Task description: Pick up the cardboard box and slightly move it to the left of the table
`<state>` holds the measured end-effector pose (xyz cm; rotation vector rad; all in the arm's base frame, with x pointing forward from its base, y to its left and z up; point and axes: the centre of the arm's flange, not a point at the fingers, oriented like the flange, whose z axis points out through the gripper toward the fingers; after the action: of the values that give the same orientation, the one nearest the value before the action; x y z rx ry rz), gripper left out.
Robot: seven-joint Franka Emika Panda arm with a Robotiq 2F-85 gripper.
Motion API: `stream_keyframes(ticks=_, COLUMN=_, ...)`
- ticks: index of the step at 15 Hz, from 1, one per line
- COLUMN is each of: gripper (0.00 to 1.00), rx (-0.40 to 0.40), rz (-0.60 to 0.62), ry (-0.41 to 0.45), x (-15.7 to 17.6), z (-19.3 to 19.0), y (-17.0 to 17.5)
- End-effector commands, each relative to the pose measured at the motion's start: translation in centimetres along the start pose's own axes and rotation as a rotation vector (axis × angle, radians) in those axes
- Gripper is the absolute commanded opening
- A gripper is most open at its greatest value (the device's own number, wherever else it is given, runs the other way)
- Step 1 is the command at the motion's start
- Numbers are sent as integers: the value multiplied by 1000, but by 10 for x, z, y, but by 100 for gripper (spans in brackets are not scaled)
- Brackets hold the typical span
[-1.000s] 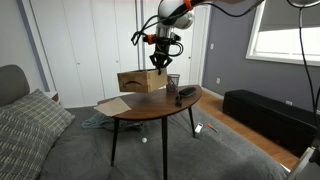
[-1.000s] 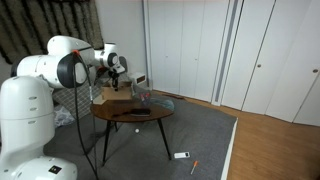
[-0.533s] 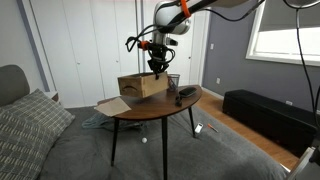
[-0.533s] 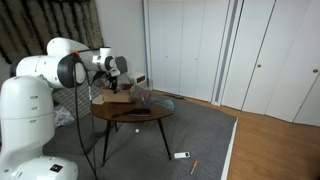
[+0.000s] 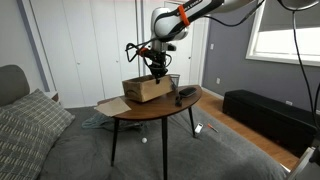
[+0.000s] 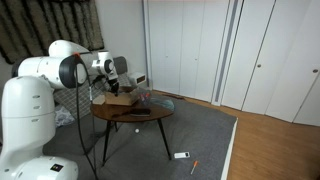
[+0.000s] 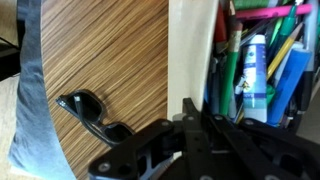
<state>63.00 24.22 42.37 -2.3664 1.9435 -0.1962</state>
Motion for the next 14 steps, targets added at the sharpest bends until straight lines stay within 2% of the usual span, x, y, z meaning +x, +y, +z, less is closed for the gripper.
stream_keyframes(ticks=1, gripper=2, rx=50, rz=58, ry=31, x=-3, z=-15, y=0)
stream_keyframes(ticks=7, gripper=2, rx=26, rz=123, ry=20, x=0, z=0, y=-3)
stream_keyframes(ticks=12, gripper=2, rx=16, rz=104, ry=12, x=0, z=6, y=-5)
stream_keyframes(ticks=13, gripper=32, rx=15, rz=98, ry=8, x=1, z=7, y=-5)
stream_keyframes(ticks=14, gripper=34, rx=14, rz=94, ry=7, x=1, z=7, y=-5)
